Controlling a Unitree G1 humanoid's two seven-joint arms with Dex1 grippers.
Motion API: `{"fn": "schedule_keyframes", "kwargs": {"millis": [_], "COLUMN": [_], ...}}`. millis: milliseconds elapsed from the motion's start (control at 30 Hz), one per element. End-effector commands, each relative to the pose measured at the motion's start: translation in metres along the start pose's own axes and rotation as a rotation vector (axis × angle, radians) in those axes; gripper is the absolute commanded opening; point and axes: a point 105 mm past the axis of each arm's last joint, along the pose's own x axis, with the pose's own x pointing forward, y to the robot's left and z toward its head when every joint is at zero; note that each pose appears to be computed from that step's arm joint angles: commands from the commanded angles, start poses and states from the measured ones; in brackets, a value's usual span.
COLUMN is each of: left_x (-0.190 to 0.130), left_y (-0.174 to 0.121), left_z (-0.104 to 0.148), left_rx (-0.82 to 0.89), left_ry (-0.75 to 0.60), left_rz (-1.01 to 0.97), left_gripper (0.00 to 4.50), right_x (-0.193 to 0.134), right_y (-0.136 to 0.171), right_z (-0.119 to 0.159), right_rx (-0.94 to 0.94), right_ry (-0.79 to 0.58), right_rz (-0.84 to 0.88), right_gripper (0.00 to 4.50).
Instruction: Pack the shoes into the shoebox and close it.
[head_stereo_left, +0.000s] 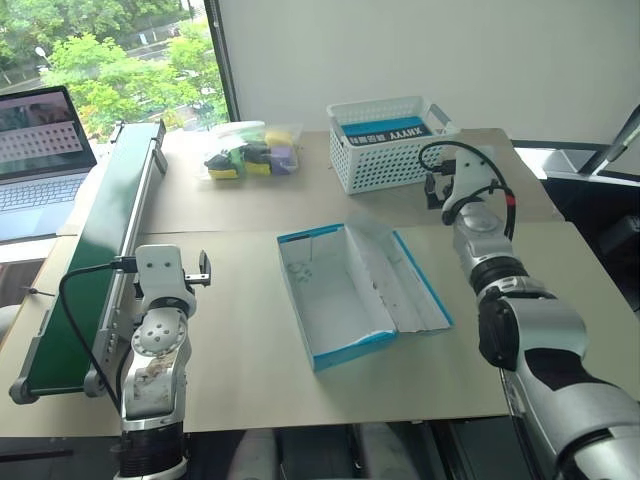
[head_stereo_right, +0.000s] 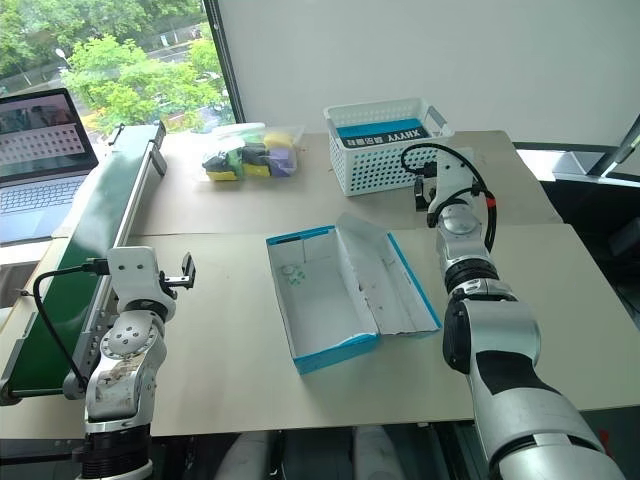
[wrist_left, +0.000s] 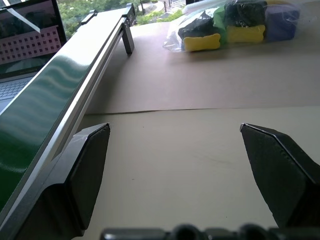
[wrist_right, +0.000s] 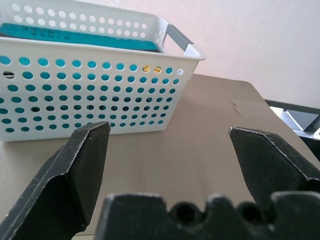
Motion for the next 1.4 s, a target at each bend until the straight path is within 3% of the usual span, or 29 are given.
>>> {"fn": "schedule_keyframes", "kwargs": {"millis": [33, 133, 267, 400, 467, 533, 667, 800, 900, 1100, 1233, 1400], "left_x": [0.005, 0.005, -0.006, -0.022, -0.03, -0.039, -0.054, -0.066, -0.071, -0.074, -0.074, -0.069], "left_y": [0.004, 0.0, 0.014, 0.051, 0.083, 0.111, 0.144, 0.16, 0.162, 0.164, 0.161, 0.157], "left_z": [0.023, 0.043, 0.048, 0.052, 0.047, 0.041, 0.021, -0.001, -0.014, -0.032, -0.047, -0.056], "left_rx": [-0.004, -0.049, -0.057, -0.051, -0.042, -0.045, -0.025, -0.079, -0.085, -0.127, -0.139, -0.144], "left_ry": [-0.068, -0.147, -0.176, -0.185, -0.151, -0.114, -0.009, 0.078, 0.129, 0.168, 0.205, 0.222], "left_rz": [0.02, -0.015, -0.012, 0.019, 0.044, 0.068, 0.061, 0.017, -0.012, -0.009, -0.014, -0.023], "left_gripper": [4.44, 4.44, 4.44, 4.44, 4.44, 4.44, 4.44, 4.44, 4.44, 4.44, 4.44, 4.44], "right_x": [0.005, 0.008, -0.019, -0.061, -0.102, -0.149, -0.204, -0.21, -0.21, -0.204, -0.189, -0.192], "right_y": [-0.005, 0.023, 0.088, 0.13, 0.163, 0.188, 0.209, 0.226, 0.233, 0.239, 0.238, 0.238], "right_z": [0.042, 0.059, 0.11, 0.155, 0.169, 0.165, 0.127, 0.081, 0.068, 0.067, 0.07, 0.069], "right_rx": [-0.02, 0.078, 0.2, 0.177, 0.147, 0.048, -0.136, -0.296, -0.303, -0.234, -0.31, -0.291], "right_ry": [-0.123, -0.098, -0.205, -0.269, -0.292, -0.313, -0.27, -0.187, -0.17, -0.153, -0.192, -0.194], "right_rz": [-0.009, 0.12, 0.478, 0.716, 0.981, 1.25, 1.541, 1.56, 1.537, 1.448, 1.318, 1.319], "right_gripper": [4.5, 4.5, 4.5, 4.5, 4.5, 4.5, 4.5, 4.5, 4.5, 4.5, 4.5, 4.5]}}
